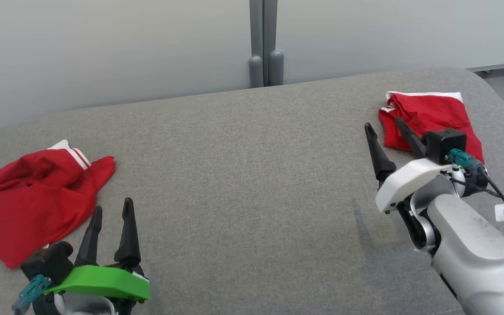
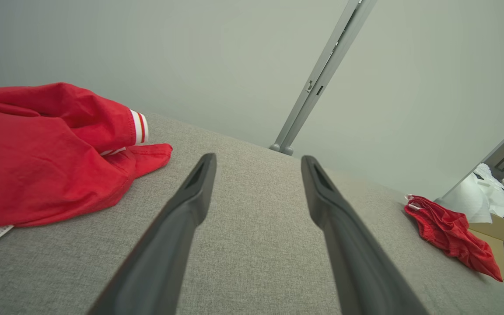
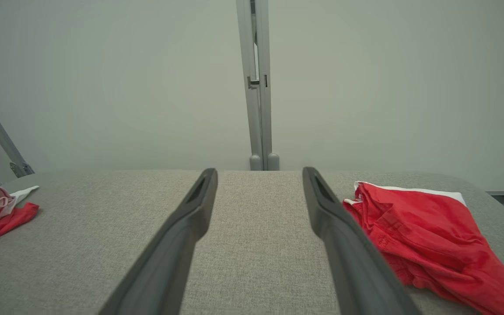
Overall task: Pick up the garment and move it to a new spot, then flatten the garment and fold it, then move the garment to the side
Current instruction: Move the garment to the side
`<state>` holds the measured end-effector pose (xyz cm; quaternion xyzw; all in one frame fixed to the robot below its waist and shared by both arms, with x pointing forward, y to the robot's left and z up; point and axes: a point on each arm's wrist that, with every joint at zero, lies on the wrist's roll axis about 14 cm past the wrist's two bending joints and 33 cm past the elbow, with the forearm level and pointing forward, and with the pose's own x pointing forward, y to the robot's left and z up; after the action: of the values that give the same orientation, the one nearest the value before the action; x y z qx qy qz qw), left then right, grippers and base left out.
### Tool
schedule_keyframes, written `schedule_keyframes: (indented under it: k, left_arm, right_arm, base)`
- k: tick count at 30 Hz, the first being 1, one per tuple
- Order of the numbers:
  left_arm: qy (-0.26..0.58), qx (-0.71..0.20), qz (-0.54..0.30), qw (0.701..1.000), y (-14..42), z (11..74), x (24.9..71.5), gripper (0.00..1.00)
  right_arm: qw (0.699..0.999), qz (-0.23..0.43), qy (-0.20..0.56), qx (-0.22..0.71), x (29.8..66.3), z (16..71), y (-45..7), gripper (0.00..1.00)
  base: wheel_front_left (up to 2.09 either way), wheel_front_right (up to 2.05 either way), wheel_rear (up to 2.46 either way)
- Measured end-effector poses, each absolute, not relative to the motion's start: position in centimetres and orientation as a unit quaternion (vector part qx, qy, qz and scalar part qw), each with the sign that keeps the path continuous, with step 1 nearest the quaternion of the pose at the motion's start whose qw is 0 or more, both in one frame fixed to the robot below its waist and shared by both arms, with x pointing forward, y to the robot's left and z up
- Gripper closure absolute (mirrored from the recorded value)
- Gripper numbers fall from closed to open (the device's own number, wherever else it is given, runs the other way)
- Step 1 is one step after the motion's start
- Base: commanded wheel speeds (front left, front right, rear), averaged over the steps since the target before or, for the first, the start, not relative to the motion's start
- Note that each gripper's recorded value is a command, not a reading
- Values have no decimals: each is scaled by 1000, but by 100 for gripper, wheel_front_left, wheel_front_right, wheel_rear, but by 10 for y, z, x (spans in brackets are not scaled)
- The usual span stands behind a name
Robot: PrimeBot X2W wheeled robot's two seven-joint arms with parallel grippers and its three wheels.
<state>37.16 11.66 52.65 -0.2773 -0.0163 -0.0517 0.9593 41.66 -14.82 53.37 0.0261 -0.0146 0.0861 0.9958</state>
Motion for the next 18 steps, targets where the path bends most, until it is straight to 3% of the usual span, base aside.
schedule_keyframes:
  k: [10, 18]
  left_arm:
    - [-5, -212, -48, 976, 125, 511, 357, 0]
    - [-2, -212, -38, 976, 127, 507, 351, 0]
  right_arm:
    - [996, 73, -12, 53, 390, 521, -145, 0]
    - [996, 72, -13, 44, 378, 516, -145, 0]
  base:
    - [0, 0, 0]
    - [0, 0, 0]
